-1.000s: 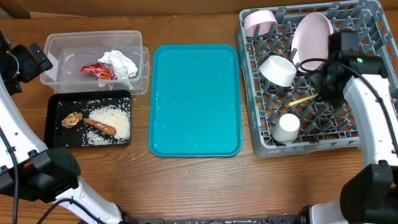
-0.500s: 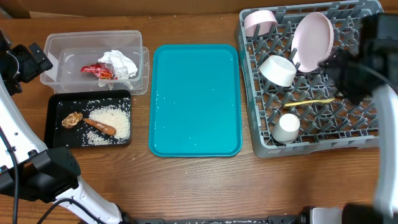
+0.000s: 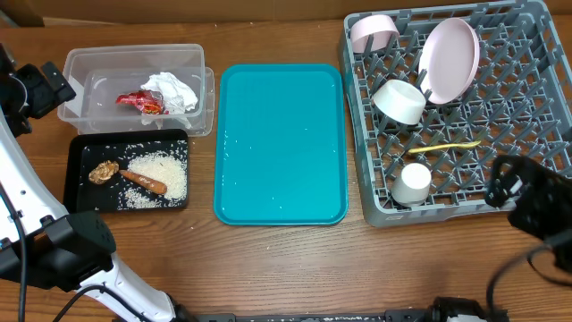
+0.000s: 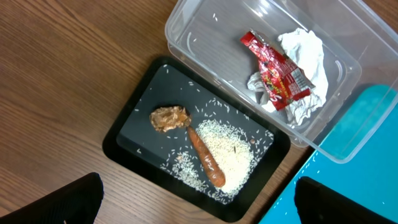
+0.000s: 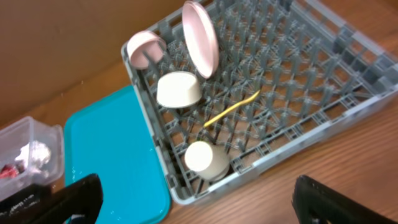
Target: Sort waste into correct bins and load items into the dishwasher
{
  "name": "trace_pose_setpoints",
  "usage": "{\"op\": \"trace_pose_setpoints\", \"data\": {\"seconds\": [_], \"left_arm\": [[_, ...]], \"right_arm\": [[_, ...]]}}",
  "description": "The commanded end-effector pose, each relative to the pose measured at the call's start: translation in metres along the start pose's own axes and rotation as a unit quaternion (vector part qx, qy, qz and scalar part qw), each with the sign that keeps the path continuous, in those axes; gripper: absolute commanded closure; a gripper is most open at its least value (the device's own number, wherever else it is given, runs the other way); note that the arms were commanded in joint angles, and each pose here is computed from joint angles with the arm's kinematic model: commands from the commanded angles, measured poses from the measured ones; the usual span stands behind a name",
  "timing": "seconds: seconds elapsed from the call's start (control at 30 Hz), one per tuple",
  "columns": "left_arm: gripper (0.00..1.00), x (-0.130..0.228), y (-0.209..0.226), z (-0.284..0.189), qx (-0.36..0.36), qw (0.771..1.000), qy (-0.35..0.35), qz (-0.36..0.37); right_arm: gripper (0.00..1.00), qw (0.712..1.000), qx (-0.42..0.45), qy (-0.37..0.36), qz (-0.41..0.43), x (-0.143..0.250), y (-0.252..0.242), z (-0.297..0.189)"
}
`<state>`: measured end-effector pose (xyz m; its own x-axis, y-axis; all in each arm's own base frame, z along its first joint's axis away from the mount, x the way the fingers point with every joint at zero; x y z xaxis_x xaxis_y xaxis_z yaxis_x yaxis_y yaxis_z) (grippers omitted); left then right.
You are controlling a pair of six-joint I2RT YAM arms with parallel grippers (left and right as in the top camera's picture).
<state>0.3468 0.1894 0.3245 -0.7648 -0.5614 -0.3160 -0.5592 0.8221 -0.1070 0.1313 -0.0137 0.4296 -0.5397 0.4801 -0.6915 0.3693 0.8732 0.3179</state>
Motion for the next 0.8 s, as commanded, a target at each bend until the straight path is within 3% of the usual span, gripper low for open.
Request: {"op": "trace_pose_setpoints", "data": {"seconds": [0.0, 0.33, 0.57, 0.77], "left_arm": [[0.0, -0.003, 0.0, -0.002, -0.001, 1.0, -0.007, -0.002], [0.0, -0.003, 0.0, -0.002, -0.001, 1.0, -0.007, -0.002], [0.0, -0.003, 0.0, -0.002, -0.001, 1.0, -0.007, -0.002], [0.0, -0.003, 0.0, -0.002, -0.001, 1.0, -0.007, -0.002]], "right_arm": [[0.0, 0.996, -0.011, -0.09, -0.026, 0.009, -0.01, 0.009], [0.0, 0.943, -0.194, -0.269, -0.03, 0.098, -0.027, 0.147], [0.0, 0.928, -0.196, -0.314, 0.048, 0.138, -0.056, 0.196], [0.0, 0.94, -0.157, -0.298, 0.05, 0.146, -0.067, 0.208]]}}
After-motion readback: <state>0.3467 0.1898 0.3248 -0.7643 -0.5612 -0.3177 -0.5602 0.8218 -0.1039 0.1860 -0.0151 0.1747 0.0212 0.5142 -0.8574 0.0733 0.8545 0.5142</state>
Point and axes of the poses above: each gripper's point midway between its finger pads, its own z axis out along the fingers, its own y axis along the line the jaws close on, x = y × z, the point moved 6 cm from there along -z, back along the fingers, and after that the axes turned 3 degrees about z, right-handed, at the moved point
